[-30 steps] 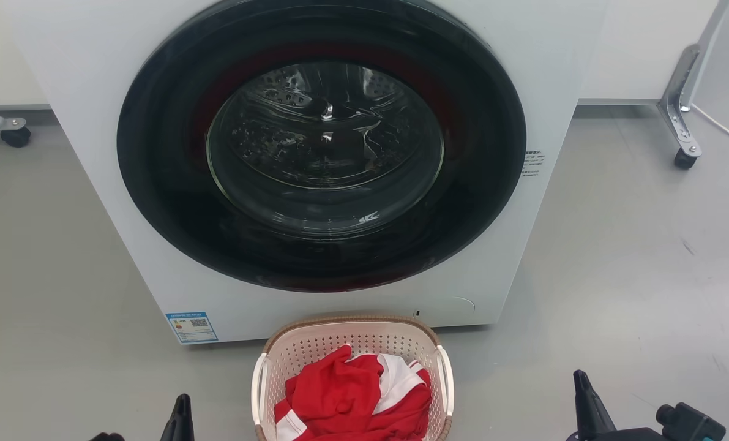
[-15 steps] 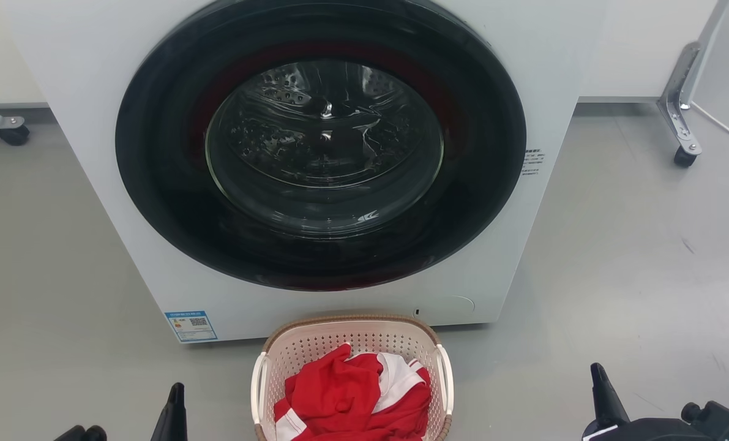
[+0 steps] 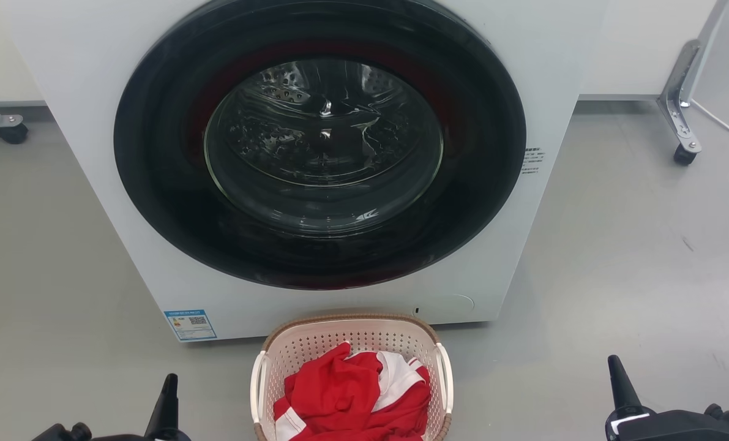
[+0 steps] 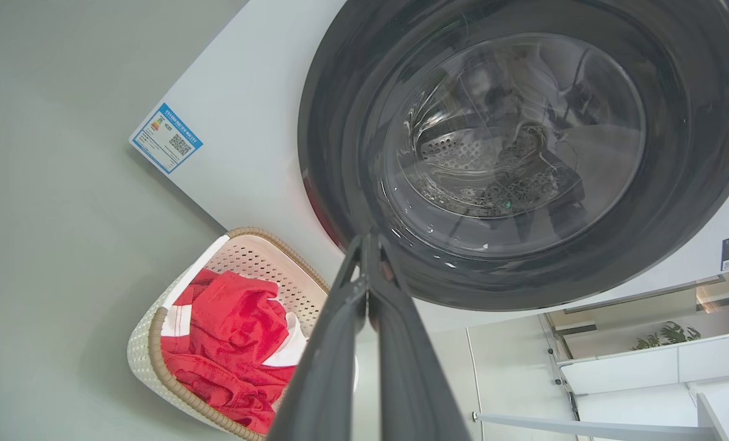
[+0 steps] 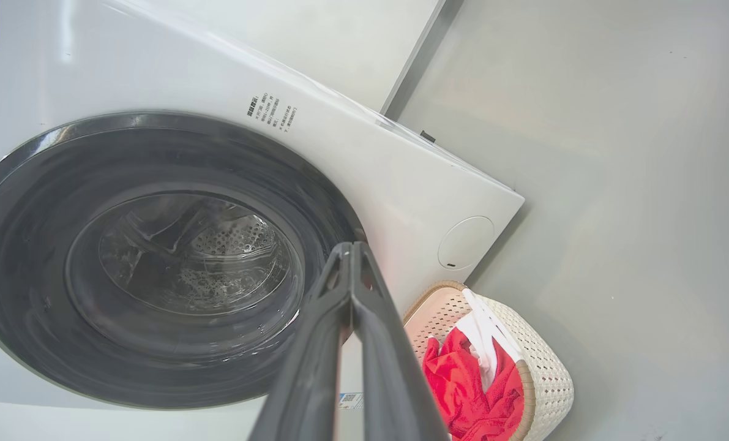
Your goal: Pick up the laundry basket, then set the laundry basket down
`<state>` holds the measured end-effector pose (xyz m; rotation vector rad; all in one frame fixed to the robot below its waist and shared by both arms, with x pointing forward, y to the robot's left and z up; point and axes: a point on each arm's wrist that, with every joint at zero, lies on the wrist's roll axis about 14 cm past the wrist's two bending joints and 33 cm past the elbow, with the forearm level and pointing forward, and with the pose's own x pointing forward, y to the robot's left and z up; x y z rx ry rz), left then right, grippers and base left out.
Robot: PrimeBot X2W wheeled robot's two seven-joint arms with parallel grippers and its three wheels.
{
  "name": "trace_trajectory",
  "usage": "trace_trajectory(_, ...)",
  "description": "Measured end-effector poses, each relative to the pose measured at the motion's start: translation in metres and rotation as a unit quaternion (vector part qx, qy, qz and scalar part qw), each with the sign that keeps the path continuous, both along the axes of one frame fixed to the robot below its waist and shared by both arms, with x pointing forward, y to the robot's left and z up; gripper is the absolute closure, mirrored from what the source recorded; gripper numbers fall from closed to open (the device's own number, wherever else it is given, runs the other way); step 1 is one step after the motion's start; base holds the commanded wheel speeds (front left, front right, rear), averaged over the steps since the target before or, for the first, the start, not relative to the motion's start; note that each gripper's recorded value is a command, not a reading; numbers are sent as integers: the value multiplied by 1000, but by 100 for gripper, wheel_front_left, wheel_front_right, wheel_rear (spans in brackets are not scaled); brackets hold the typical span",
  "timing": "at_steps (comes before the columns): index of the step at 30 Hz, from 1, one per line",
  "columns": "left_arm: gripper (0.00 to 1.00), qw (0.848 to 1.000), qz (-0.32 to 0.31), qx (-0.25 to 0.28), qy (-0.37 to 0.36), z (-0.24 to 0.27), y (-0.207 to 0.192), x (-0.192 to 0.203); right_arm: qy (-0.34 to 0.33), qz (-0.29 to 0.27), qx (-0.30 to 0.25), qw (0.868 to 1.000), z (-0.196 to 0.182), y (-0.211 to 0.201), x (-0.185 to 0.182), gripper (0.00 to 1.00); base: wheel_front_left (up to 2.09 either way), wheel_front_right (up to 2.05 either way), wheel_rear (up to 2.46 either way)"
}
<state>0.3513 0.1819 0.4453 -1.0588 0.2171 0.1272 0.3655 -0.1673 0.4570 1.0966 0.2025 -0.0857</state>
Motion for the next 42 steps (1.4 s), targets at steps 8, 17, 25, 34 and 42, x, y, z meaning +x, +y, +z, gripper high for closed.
trace_trajectory(8,100,998,8,-58,-10,6,1,7,-6,-13,56,998,4,-8,4,100,0,0,0)
trace_trajectory(17,100,992,16,-123,-24,12,3,13,-15,-30,116,993,7,-17,6,100,0,0,0)
trace_trajectory(25,100,983,23,-176,-41,20,6,18,-33,-43,168,984,15,-26,11,100,0,0,0)
trace_trajectory(34,100,968,32,-240,-64,31,10,26,-53,-59,227,971,22,-37,13,100,0,0,0)
trace_trajectory(42,100,965,32,-249,-69,33,9,27,-59,-58,230,970,25,-38,15,100,0,0,0)
